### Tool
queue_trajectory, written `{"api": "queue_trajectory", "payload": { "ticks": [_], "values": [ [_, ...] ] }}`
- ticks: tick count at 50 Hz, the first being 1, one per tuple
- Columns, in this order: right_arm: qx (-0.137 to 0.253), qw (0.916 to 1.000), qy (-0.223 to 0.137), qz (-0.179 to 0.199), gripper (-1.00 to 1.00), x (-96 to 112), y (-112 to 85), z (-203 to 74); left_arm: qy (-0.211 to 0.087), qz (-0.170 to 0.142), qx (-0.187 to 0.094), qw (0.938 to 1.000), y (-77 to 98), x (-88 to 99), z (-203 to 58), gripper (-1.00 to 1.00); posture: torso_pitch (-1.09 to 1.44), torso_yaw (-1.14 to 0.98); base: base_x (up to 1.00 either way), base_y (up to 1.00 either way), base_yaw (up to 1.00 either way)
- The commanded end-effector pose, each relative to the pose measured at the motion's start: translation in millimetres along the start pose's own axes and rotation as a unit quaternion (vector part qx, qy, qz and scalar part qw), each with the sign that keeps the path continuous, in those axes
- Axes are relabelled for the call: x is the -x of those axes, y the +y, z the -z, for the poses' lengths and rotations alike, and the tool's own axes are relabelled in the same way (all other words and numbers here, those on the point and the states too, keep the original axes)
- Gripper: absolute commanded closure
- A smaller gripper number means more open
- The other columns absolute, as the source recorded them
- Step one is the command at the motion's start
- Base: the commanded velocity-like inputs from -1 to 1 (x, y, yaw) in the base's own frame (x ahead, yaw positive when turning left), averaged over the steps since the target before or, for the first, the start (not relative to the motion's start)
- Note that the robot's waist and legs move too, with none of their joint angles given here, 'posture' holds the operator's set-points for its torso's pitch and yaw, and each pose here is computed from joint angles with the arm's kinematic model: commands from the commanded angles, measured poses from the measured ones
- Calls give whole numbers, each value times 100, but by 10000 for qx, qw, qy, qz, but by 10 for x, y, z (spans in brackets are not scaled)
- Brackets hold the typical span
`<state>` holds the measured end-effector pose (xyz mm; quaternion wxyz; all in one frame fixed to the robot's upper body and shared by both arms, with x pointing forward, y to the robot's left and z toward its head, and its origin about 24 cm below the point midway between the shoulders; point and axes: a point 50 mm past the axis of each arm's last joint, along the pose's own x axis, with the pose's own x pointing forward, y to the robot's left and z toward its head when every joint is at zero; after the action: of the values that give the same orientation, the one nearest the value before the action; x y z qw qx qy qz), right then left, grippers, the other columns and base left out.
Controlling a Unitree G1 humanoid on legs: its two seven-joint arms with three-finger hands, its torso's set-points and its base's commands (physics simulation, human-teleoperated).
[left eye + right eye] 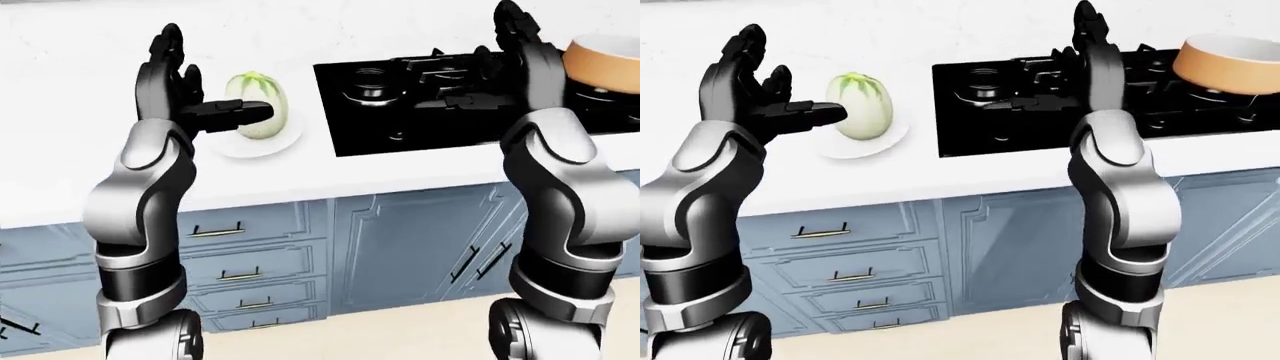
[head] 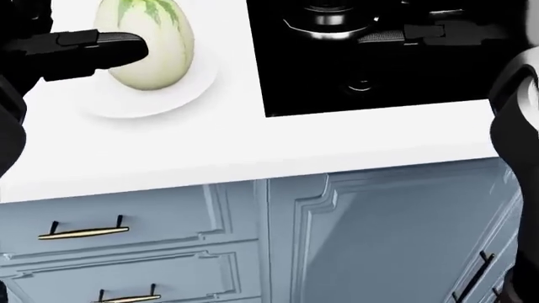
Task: Pick the zucchini from the plate and place it in the pan.
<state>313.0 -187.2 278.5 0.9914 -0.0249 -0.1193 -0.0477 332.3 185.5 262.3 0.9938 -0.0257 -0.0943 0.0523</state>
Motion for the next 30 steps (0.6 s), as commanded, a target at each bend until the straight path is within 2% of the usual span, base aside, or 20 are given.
{"api": "queue_trajectory", "payload": {
  "ticks": [1, 10, 30],
  "values": [
    [-9, 9991, -413, -52, -100, 15, 29, -164, -410, -46, 19, 9991, 29, 15, -187, -100, 0, 0, 0, 22, 0],
    [43, 9991, -420, -92, -100, 11, 45, -163, -417, -47, 16, 9991, 28, 21, -201, -100, 0, 0, 0, 25, 0],
    [8, 9990, -431, -81, -100, 10, 39, -169, -416, -45, 11, 9991, 26, 20, -195, -100, 0, 0, 0, 0, 0]
  ]
}}
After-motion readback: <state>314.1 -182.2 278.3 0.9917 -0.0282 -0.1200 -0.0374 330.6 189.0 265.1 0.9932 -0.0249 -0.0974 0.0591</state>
